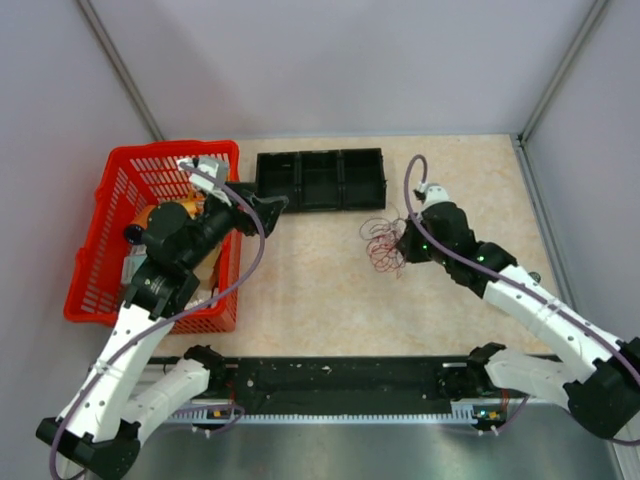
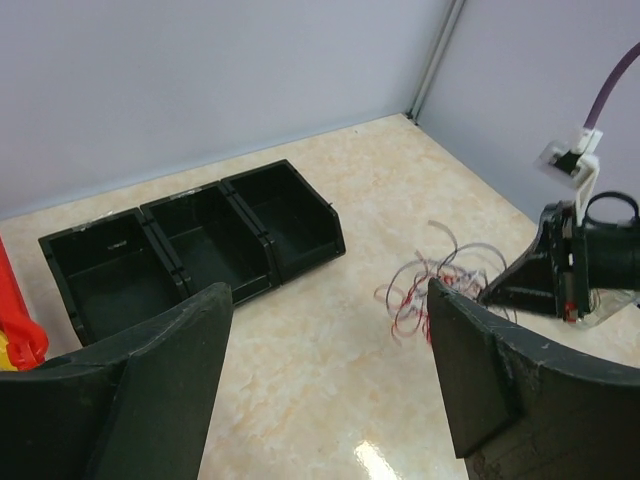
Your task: Untangle the cables
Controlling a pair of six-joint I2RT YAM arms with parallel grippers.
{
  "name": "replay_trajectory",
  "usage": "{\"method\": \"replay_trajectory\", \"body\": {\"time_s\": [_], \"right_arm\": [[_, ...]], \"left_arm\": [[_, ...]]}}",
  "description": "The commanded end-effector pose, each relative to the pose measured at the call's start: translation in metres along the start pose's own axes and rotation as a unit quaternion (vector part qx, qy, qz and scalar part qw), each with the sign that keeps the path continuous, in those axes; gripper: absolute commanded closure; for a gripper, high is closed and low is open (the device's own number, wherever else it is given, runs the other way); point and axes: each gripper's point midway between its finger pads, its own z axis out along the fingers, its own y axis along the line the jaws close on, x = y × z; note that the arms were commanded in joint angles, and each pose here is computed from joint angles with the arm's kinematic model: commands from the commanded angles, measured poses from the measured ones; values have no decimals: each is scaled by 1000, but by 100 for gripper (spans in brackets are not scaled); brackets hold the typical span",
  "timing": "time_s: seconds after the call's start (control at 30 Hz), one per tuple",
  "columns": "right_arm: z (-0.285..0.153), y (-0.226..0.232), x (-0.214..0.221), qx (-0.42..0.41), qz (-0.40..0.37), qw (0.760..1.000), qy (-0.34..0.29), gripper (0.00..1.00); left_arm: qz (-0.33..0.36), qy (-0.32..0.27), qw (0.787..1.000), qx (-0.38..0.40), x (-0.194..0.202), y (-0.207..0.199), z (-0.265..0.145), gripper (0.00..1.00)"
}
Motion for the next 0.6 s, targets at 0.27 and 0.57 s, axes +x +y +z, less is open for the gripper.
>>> {"method": "replay_trajectory", "body": {"time_s": [0.27,0.57], "right_arm": [[10,117,89,-218,-87,966,105,100],[-21,113,78,-231,-47,968,90,39]], "left_arm": [[-10,23,1000,1,8,0,18,25],[-8,63,997,43,32,-25,29,18]]}}
